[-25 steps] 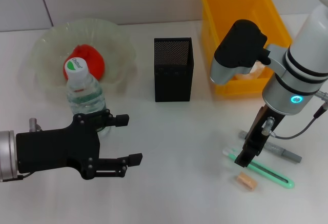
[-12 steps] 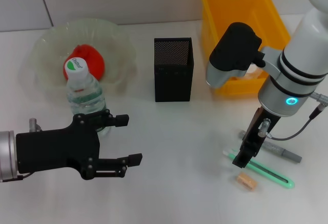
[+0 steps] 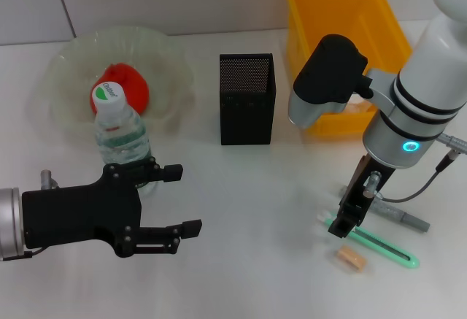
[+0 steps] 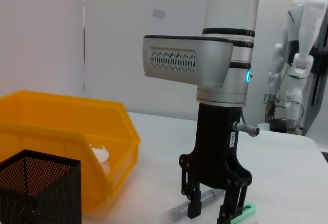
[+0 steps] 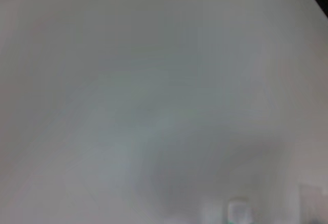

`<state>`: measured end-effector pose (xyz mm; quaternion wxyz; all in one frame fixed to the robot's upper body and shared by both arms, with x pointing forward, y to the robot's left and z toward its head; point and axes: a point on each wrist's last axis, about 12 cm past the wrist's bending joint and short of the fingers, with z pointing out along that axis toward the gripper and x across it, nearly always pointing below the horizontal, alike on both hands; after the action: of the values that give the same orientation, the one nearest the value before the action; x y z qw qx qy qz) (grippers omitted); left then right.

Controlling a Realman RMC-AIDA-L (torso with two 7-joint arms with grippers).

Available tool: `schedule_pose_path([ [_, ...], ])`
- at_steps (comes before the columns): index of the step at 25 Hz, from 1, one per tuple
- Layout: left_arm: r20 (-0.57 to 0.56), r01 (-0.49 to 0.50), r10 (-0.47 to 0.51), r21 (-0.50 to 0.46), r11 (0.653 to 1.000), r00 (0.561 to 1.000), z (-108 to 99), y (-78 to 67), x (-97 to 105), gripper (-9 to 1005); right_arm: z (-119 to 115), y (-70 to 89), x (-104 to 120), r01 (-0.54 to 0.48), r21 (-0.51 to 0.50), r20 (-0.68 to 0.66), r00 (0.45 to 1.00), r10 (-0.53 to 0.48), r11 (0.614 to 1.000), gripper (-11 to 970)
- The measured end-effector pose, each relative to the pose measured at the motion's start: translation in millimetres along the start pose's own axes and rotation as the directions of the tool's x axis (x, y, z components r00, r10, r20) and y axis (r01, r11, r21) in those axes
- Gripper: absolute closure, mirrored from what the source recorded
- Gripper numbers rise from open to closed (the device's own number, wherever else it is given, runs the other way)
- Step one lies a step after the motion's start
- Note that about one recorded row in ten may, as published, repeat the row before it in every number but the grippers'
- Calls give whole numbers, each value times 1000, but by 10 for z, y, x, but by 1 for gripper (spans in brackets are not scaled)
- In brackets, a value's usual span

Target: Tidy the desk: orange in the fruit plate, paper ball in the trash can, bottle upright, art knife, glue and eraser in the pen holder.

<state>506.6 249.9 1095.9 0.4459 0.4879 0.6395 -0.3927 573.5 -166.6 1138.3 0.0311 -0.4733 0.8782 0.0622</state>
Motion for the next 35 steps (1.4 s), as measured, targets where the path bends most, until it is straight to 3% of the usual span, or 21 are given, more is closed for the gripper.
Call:
schedule_pose_path([
  [35,0,0,0,0,1000,1000,-1,1,0,135,36,21,4,8,4,-7,1000,-8,1000,515],
])
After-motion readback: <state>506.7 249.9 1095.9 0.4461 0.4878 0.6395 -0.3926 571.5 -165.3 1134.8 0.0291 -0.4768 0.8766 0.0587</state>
